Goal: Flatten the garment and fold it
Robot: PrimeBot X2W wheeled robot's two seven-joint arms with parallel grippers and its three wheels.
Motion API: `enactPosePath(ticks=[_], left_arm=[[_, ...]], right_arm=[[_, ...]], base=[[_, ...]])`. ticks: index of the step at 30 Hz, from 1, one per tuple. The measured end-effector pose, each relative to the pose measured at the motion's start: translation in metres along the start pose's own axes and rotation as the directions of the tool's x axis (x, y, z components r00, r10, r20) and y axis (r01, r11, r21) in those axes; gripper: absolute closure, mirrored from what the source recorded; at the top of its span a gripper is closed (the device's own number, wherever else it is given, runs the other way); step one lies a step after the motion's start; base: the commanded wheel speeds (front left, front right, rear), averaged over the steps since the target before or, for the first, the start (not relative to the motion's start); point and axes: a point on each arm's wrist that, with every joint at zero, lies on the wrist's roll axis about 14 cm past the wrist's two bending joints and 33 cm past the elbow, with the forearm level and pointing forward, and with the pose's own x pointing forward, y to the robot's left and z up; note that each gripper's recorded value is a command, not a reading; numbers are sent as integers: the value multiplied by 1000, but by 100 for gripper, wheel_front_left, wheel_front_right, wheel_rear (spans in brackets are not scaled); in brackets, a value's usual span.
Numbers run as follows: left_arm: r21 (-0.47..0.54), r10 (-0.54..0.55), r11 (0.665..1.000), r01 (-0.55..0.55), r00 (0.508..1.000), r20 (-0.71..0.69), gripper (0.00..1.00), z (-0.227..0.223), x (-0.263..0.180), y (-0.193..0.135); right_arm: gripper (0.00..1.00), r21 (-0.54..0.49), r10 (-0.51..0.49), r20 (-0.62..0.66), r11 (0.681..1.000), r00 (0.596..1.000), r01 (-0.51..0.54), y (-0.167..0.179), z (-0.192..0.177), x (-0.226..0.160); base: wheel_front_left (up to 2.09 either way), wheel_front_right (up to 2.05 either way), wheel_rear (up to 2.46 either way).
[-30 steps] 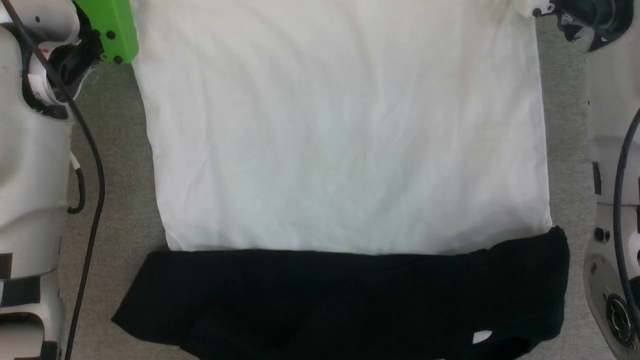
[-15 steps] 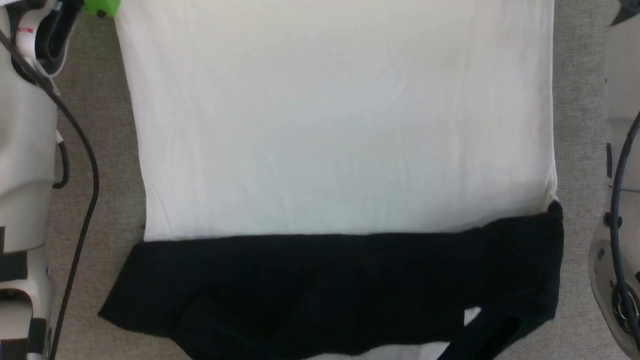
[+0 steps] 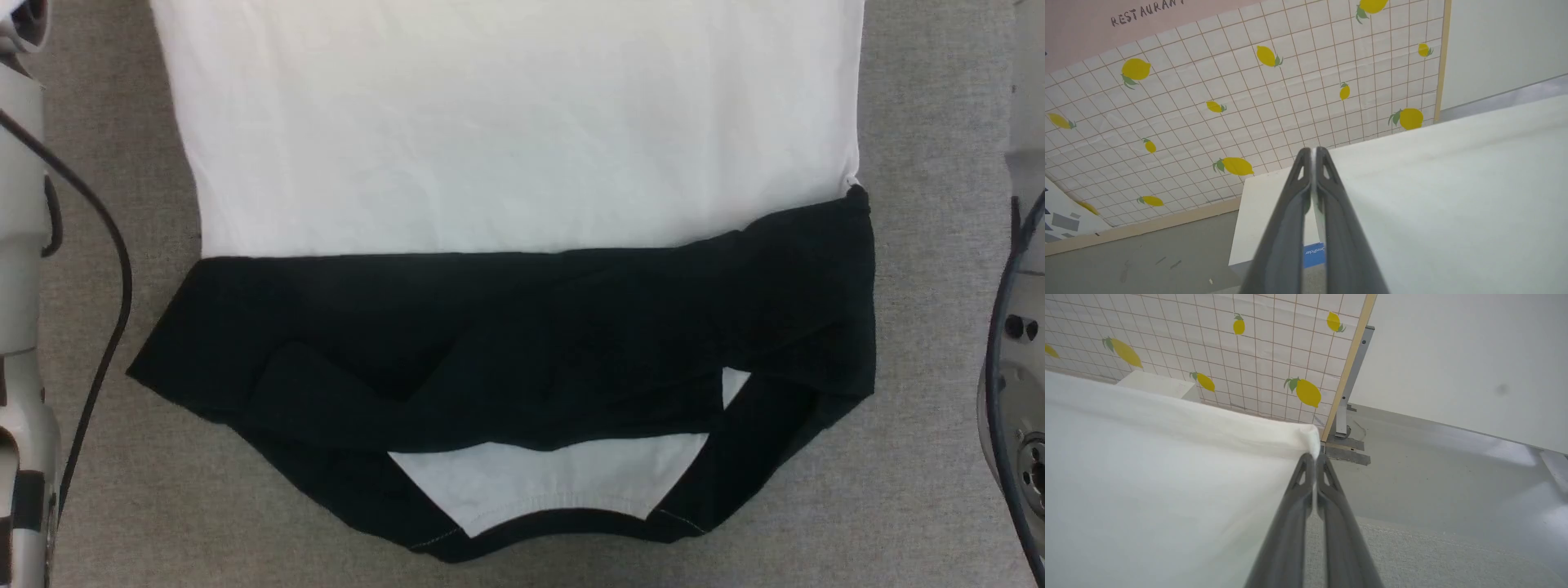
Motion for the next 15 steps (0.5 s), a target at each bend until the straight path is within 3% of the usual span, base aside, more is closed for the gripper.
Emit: enactPosePath(ticks=[5,9,15], left_arm=[[-10,-55,998,55,998,-20,100,-2,-12,-8],[-35,-94,995,92,992,-80,100,-18,-41,-14],[-163,-165,976,144,978,-126,100,-18,-98,-31]], right_arm=[[100,29,62,87,997,994,-65,15,19,-10],[100,54,119,114,991,986,-125,25,15,-34],[100,97,203,114,972,973,-214,37,-5,-92]], base=[[0,0,0],[0,0,0],[0,0,0]])
